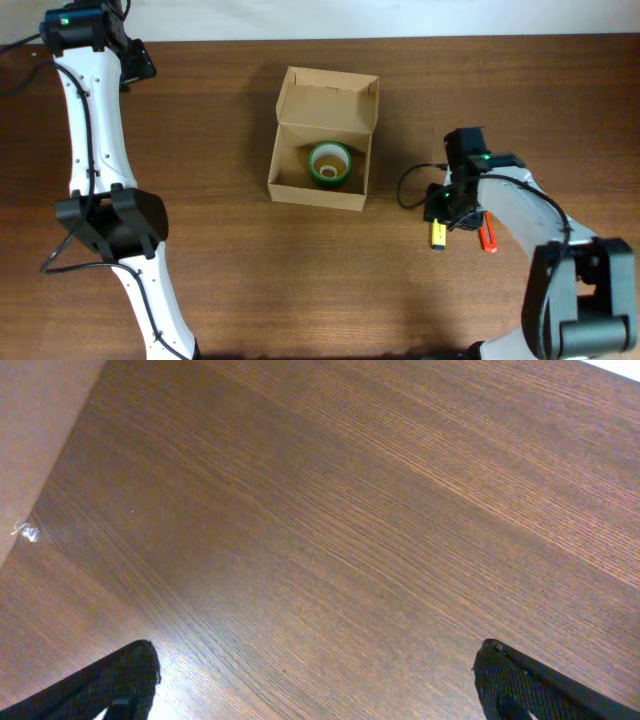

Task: Pack container
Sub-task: 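Move the right gripper over the yellow highlighter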

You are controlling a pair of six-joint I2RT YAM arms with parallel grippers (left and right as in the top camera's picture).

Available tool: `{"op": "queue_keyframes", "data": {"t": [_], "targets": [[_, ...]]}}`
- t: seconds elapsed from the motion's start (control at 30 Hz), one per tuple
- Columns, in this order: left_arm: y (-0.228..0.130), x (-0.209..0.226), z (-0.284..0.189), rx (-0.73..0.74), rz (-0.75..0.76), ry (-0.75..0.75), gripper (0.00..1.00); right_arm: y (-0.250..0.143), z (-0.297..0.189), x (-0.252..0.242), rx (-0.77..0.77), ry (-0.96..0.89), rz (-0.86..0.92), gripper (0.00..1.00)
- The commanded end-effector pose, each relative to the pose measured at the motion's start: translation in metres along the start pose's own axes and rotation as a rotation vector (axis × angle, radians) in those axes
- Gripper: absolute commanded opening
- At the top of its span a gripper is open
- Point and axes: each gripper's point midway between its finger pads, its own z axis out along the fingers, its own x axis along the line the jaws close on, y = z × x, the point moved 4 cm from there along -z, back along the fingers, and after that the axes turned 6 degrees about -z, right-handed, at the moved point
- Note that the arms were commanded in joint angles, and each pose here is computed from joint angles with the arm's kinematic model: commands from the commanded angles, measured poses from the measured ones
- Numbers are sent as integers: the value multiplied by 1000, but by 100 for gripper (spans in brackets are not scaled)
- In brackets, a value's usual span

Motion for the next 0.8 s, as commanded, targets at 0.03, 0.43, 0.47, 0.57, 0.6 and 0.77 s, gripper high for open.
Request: {"op": "queue_keyframes", "data": {"t": [0.03,0.43,0.47,0.57,0.6,0.77], "targets": [[4,7,-13,-25,2,-5,100,-3,15,-3,32,-38,7,49],[4,7,-13,-24,3,-5,100,0,34,-8,56,-75,7,34],[4,6,-13,-24,3,-5,100,-1,38,-8,68,-76,7,38],[4,7,-13,-24,3,-5,100,-2,40,-8,73,-79,7,20],[4,7,-13,-24,3,-5,100,-2,40,-8,72,-78,7,7],[4,7,-13,-24,3,-5,100,10,27,5,60,4,-57,4]]}}
